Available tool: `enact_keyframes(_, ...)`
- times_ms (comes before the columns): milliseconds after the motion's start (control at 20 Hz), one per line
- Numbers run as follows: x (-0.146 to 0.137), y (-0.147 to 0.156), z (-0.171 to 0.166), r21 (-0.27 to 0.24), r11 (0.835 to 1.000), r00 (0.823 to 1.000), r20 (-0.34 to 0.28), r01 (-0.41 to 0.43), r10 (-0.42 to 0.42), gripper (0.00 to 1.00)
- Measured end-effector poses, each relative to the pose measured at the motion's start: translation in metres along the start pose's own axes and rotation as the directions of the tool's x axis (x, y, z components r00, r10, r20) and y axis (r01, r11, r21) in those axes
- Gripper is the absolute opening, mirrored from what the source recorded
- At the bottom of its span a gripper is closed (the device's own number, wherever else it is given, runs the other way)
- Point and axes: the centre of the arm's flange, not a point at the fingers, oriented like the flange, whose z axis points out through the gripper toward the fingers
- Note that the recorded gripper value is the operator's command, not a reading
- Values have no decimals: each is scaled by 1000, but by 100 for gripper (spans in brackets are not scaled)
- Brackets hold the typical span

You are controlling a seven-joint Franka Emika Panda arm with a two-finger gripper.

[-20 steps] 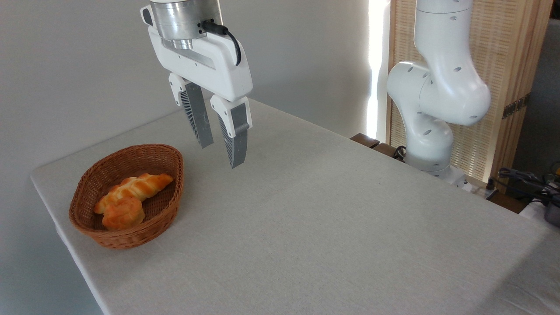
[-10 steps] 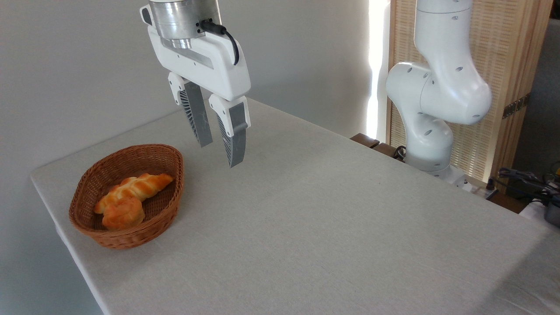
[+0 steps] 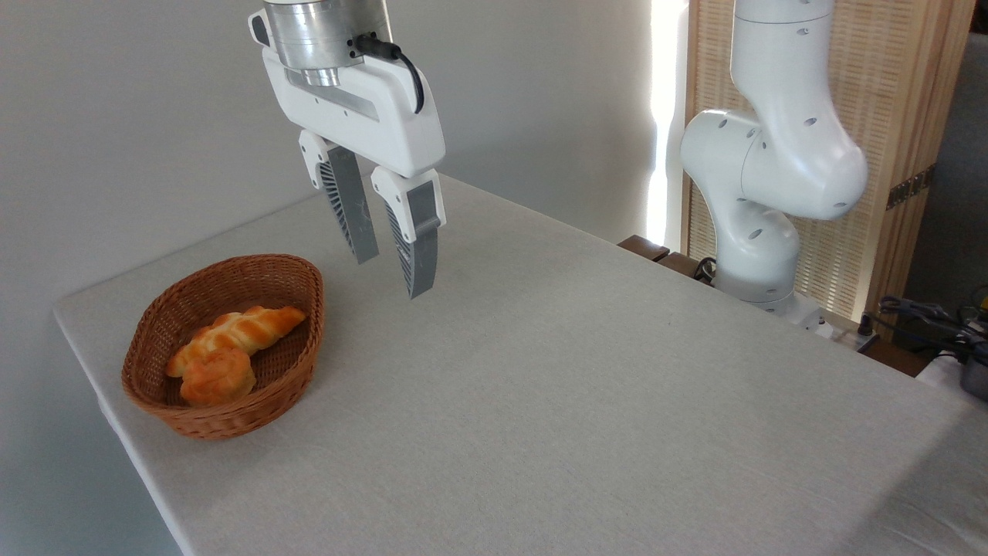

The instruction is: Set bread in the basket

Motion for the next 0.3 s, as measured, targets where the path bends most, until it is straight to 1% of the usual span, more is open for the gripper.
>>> enact_keyframes(150,-2,-2,0,23,1000,1000,19,0,0,100)
enact_keyframes(300,-2,-3,0,26,1000,1000,21,-1,0,100)
